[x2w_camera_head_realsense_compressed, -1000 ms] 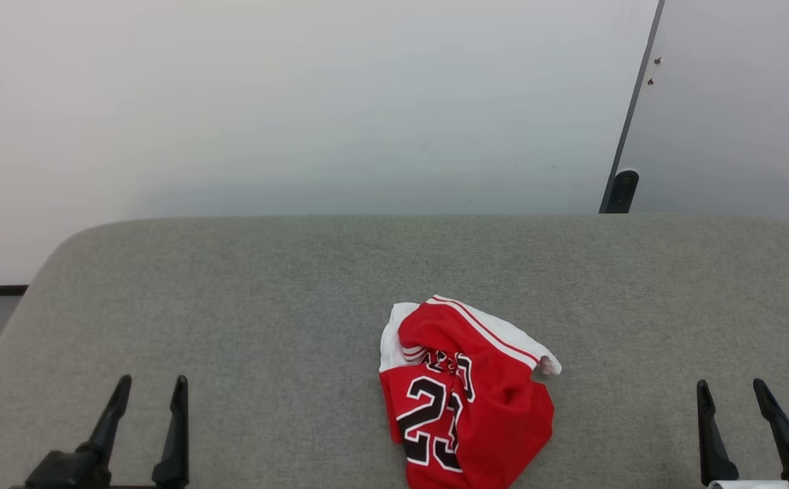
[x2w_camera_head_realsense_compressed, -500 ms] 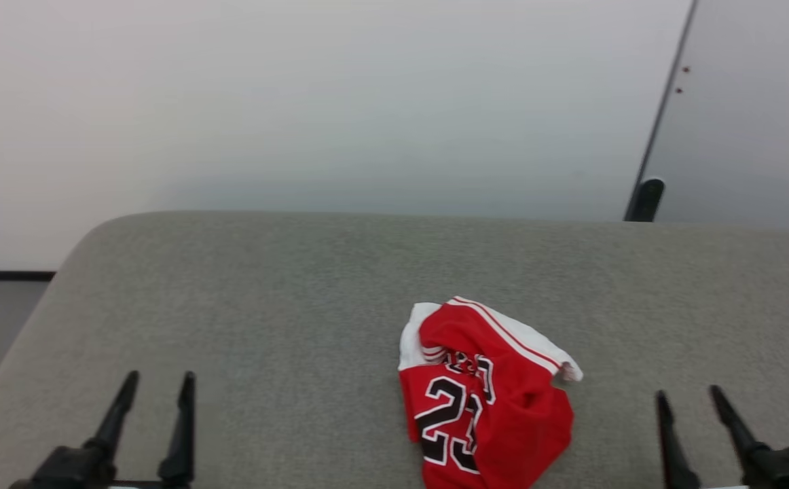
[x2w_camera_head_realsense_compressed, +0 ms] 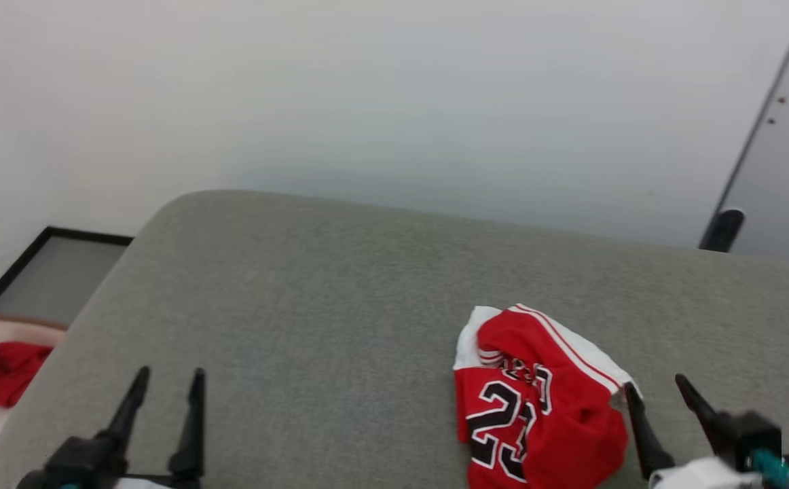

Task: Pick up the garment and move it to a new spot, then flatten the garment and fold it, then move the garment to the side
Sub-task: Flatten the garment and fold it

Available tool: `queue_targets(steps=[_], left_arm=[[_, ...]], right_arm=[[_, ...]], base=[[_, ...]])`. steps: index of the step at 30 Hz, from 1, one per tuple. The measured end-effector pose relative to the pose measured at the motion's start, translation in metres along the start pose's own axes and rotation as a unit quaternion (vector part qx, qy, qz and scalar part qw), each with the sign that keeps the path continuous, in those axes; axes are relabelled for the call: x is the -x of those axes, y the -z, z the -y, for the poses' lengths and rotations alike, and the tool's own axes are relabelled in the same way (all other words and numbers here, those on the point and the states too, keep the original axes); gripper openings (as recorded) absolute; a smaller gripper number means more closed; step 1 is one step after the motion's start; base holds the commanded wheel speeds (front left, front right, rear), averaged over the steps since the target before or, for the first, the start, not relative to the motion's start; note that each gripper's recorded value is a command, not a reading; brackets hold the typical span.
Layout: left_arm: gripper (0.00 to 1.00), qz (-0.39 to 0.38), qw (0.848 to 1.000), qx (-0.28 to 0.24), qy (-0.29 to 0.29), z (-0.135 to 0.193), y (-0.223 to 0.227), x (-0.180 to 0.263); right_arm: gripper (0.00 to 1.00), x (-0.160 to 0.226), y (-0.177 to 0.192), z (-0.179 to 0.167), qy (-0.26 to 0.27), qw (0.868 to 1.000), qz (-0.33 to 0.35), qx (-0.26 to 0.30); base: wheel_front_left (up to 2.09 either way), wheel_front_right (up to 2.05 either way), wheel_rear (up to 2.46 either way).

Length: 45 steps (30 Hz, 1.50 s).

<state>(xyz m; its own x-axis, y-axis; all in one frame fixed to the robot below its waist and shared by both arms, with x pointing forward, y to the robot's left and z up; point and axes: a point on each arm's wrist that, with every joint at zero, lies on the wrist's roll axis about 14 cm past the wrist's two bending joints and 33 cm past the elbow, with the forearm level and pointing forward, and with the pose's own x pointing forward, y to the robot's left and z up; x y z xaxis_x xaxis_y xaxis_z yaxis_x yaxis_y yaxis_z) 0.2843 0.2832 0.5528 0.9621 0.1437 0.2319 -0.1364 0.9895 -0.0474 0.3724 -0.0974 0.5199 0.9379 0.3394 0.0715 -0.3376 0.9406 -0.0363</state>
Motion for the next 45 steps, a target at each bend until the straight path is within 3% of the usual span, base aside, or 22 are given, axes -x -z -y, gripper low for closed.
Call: queue_targets(steps=[8,13,18,30,31,32,33,39,45], left_arm=[[1.00,-0.007,1.000,0.010,0.015,0.013,0.003,-0.002],[1.00,-0.011,0.999,0.018,0.025,0.024,0.006,-0.012],[1.00,-0.023,0.999,0.027,0.030,0.032,0.014,-0.026],[1.00,-0.059,0.998,0.030,0.012,0.028,0.035,-0.035],[1.00,-0.060,0.998,0.030,0.011,0.027,0.036,-0.035],[1.00,-0.061,0.998,0.029,0.010,0.026,0.036,-0.035],[1.00,-0.061,0.998,0.029,0.009,0.025,0.036,-0.035],[1.00,-0.057,0.998,0.029,0.006,0.022,0.034,-0.035],[1.00,-0.049,0.998,0.030,0.004,0.019,0.029,-0.034]], right_arm=[[1.00,-0.035,0.026,0.010,-0.011,0.991,-0.136,-0.013],[1.00,-0.047,0.054,0.022,-0.006,0.970,-0.243,-0.023],[1.00,-0.063,0.074,0.027,-0.009,0.953,-0.300,-0.040],[1.00,-0.083,0.127,-0.008,-0.054,0.907,-0.408,-0.094],[0.84,-0.085,0.128,-0.010,-0.055,0.905,-0.410,-0.094],[0.18,-0.087,0.129,-0.011,-0.057,0.905,-0.412,-0.094],[0.00,-0.088,0.129,-0.011,-0.057,0.904,-0.413,-0.095],[0.00,-0.091,0.123,-0.015,-0.063,0.905,-0.412,-0.090],[0.00,-0.096,0.096,0.004,-0.047,0.920,-0.379,-0.083]], base=[[0.00,0.00,0.00],[0.00,0.00,0.00],[0.00,0.00,0.00],[0.00,0.00,0.00],[0.00,0.00,0.00],[0.00,0.00,0.00],[0.00,0.00,0.00],[0.00,0.00,0.00],[0.00,0.00,0.00]])
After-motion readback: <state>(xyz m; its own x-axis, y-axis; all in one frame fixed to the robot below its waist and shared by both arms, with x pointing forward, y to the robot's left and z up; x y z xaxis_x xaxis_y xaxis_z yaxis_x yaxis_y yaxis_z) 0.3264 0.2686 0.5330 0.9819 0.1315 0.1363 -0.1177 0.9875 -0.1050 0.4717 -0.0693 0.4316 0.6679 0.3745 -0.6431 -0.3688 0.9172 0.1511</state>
